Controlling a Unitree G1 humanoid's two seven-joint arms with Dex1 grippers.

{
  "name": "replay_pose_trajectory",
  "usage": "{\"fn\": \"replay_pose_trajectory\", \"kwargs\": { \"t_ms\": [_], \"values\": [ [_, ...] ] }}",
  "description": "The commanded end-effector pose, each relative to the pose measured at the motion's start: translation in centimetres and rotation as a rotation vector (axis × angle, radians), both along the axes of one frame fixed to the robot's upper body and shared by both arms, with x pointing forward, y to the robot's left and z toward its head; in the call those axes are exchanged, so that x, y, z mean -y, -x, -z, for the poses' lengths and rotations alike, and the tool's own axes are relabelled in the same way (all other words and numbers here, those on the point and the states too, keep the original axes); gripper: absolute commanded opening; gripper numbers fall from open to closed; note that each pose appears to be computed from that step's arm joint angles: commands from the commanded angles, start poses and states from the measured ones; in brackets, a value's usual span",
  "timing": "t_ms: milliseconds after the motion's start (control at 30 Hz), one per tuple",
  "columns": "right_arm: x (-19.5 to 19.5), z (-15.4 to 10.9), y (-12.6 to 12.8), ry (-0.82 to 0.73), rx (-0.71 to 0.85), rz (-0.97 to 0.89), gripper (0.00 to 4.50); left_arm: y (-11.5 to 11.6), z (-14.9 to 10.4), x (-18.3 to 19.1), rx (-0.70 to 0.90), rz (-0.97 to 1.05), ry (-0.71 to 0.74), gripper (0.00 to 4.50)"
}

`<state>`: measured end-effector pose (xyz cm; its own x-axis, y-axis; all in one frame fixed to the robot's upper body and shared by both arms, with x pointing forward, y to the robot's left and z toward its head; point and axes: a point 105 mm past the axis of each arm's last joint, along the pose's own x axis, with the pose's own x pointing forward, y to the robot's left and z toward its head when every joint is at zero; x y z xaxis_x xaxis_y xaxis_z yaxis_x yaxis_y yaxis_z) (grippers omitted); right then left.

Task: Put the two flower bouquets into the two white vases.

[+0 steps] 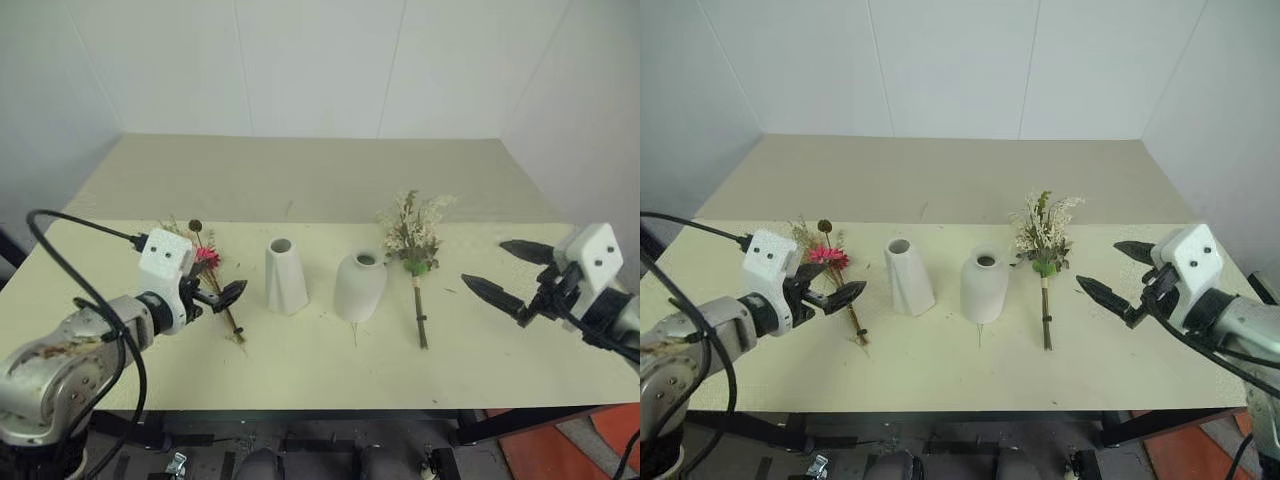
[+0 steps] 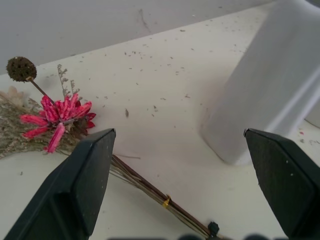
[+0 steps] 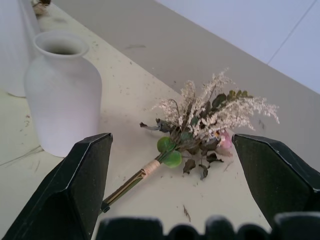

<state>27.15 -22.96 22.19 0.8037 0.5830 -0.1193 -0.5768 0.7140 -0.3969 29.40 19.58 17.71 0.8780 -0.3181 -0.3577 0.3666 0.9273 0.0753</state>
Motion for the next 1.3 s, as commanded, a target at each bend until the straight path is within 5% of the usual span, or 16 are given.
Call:
{"fn": "replay_pose_trajectory", "kwargs": {
  "t_ms": [33, 367, 933, 1300],
  "values": [
    [-0.2, -1.9, 0.5, 0.017, 0.064, -0.053, 4.50, -0.9, 0.7, -0.9, -0.124, -0.124, -0.051, 4.48],
    [-0.6, -1.8, 0.5, 0.008, 0.066, -0.080, 4.50, -2.0, 2.9, -1.1, -0.247, -0.240, -0.134, 4.48],
    [-1.2, -2.3, 1.0, 0.003, 0.078, -0.105, 4.50, -3.5, 6.3, 0.6, -0.455, -0.336, -0.025, 4.48],
    [-1.6, -2.3, 1.5, -0.012, 0.078, -0.113, 4.50, -3.9, 5.0, -0.8, -0.395, -0.424, -0.034, 1.18]
  ]
}}
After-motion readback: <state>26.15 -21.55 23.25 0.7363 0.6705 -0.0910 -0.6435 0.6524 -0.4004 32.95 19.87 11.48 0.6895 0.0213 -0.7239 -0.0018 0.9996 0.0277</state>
